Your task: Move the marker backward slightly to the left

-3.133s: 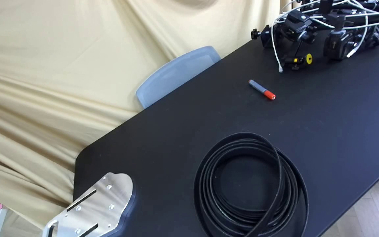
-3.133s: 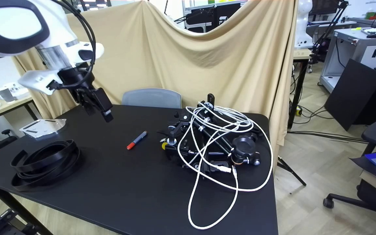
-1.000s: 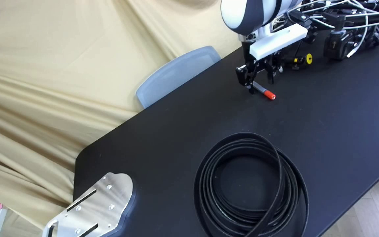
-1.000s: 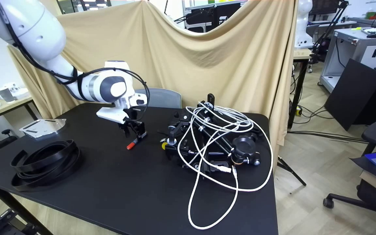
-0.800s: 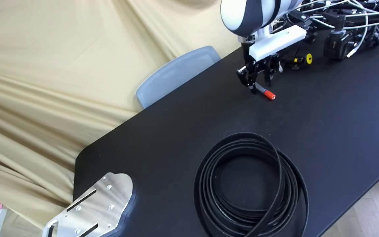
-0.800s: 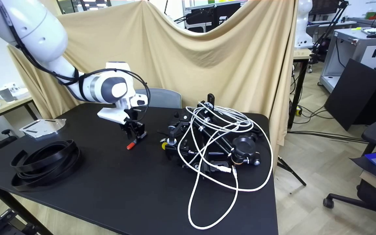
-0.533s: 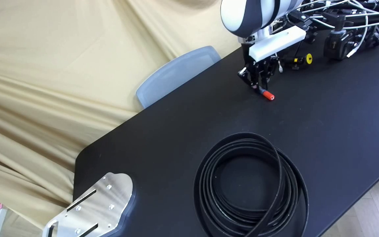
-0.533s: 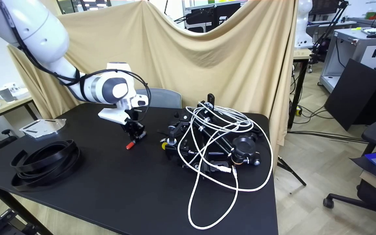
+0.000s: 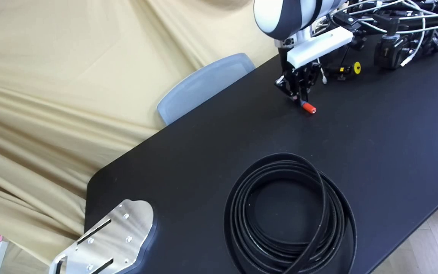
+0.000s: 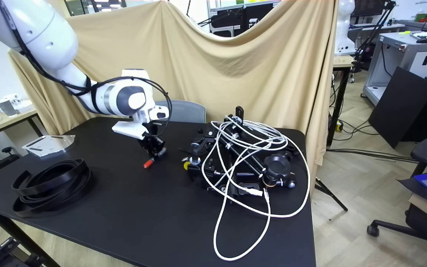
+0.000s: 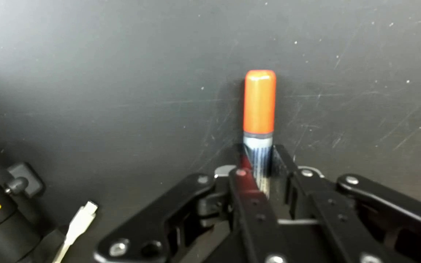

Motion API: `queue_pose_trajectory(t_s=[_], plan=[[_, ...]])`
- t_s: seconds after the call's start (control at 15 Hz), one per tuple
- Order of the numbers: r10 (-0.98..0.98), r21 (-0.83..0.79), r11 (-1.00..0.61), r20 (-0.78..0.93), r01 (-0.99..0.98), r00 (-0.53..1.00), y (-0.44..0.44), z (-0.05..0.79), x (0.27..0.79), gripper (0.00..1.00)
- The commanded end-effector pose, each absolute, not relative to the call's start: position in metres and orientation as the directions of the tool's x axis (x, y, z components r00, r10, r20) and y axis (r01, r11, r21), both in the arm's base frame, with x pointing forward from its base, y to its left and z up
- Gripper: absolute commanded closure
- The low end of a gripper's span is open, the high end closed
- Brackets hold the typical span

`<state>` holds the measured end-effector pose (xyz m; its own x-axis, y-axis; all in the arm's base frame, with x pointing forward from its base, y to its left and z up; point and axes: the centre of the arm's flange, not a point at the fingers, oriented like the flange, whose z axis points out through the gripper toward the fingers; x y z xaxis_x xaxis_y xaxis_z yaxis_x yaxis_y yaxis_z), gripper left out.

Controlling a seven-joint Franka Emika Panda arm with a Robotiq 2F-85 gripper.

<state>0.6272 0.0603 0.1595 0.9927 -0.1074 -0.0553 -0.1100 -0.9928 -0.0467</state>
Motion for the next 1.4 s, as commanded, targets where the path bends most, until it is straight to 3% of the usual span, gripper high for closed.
queue_pose_trajectory(t_s=[0.0,0.67,1.33], plan=[[-0.082,-0.026,-0.996,-0.043,-0.084,0.996,0.075,0.193,0.63,0.95],[0.047,-0.017,-0.999,-0.091,0.045,0.995,0.145,0.244,0.596,0.95],[0.038,-0.015,-0.999,-0.086,0.037,0.996,0.164,0.207,0.534,0.95]])
